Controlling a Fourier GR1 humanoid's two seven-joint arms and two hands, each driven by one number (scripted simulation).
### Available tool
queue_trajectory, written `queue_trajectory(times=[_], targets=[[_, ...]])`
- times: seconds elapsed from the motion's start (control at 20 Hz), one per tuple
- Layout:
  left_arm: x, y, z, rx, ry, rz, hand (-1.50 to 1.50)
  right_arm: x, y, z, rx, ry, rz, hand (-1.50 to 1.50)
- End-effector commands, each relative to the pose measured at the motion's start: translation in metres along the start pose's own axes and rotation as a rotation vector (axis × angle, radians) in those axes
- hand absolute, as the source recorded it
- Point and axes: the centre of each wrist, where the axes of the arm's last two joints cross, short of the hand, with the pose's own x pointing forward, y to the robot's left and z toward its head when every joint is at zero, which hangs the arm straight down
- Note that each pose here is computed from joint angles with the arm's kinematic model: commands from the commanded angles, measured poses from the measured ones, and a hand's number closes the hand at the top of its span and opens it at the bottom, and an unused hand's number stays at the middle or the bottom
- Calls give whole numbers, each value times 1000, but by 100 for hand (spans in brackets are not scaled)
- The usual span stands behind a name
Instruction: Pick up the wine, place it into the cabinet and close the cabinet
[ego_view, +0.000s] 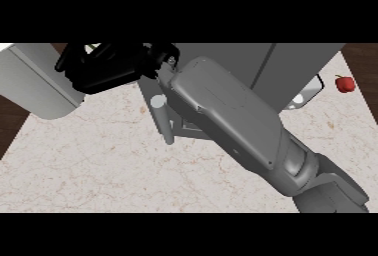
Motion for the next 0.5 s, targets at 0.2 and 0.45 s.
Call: queue_trajectory(times=[0.2, 0.45], targets=[[1, -13, -7, -36, 0, 47, -150, -15, -100, 54, -356, -11, -27, 150], [-4, -29, -9, -72, 35, 98, -150, -21, -94, 49, -315, -25, -25, 150]])
